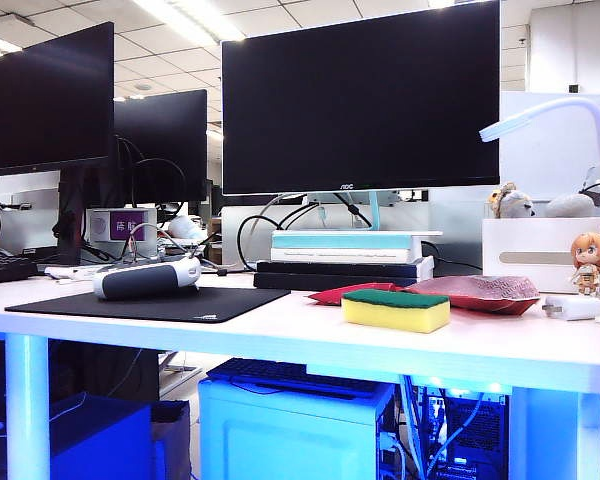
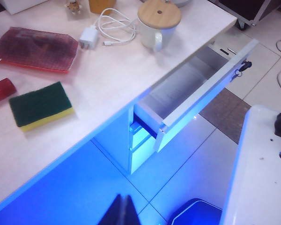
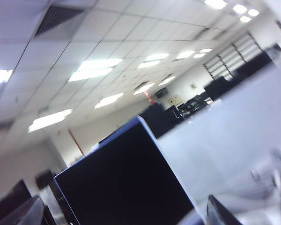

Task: Open the drawer, place the cleaning sponge inside, then close the drawer.

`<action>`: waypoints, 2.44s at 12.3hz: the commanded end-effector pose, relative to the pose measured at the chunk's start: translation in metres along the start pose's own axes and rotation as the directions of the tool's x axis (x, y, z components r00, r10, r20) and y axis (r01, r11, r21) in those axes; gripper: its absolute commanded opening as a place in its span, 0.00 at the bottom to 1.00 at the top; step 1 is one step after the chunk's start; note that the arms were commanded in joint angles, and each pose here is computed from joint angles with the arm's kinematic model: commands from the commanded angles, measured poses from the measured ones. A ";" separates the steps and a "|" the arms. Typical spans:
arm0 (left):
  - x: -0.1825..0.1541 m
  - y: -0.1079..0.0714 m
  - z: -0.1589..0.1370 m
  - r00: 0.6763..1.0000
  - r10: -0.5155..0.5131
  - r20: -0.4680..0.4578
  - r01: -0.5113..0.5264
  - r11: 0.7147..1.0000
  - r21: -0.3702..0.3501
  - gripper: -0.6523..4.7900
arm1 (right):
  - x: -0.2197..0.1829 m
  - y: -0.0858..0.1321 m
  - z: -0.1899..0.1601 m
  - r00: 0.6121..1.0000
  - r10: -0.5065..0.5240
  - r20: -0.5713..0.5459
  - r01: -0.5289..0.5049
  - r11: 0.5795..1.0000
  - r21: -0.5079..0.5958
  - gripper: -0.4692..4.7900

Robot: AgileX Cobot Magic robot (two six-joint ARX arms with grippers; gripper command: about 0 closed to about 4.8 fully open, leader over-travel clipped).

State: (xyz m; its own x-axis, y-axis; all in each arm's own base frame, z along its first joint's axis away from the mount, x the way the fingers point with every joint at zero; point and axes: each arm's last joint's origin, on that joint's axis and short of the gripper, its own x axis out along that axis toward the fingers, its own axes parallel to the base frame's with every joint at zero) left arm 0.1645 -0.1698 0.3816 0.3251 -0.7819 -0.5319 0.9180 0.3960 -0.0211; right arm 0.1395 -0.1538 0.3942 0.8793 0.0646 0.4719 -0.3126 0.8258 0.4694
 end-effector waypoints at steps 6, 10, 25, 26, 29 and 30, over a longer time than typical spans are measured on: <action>-0.002 0.000 0.002 1.000 0.003 0.019 -0.003 1.000 0.010 0.11 | 0.060 0.116 0.075 0.983 0.092 -0.161 -0.151 0.902 -0.405 1.00; -0.002 0.000 0.002 1.000 0.002 0.018 -0.003 1.000 0.009 0.11 | 0.058 0.135 0.080 0.972 0.200 -0.120 -0.226 0.939 -0.259 1.00; -0.002 0.000 0.003 1.000 0.003 0.029 -0.004 1.000 0.013 0.11 | 0.057 0.170 0.106 0.995 -0.097 0.011 0.096 0.947 -0.305 0.08; -0.002 0.000 0.004 0.999 0.003 0.036 -0.003 1.000 0.015 0.11 | 0.055 0.189 0.115 0.998 -0.047 0.042 0.059 0.942 -0.329 0.08; -0.002 0.000 0.005 0.999 0.004 0.040 -0.004 1.000 0.017 0.11 | 0.047 0.241 0.133 0.989 0.116 0.088 -0.075 0.925 -0.373 0.08; -0.002 0.000 0.005 0.999 0.004 0.040 -0.004 1.000 0.017 0.11 | 0.042 0.254 0.137 0.984 0.149 0.098 -0.103 0.924 -0.368 0.08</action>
State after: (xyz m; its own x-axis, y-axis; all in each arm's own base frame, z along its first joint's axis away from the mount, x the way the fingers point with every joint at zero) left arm 0.1655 -0.1705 0.3833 0.3340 -0.7894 -0.5151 0.9185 0.3954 -0.0104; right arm 0.0493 -0.0192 0.6333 0.7868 0.1279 0.6038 -0.2290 0.9689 0.0932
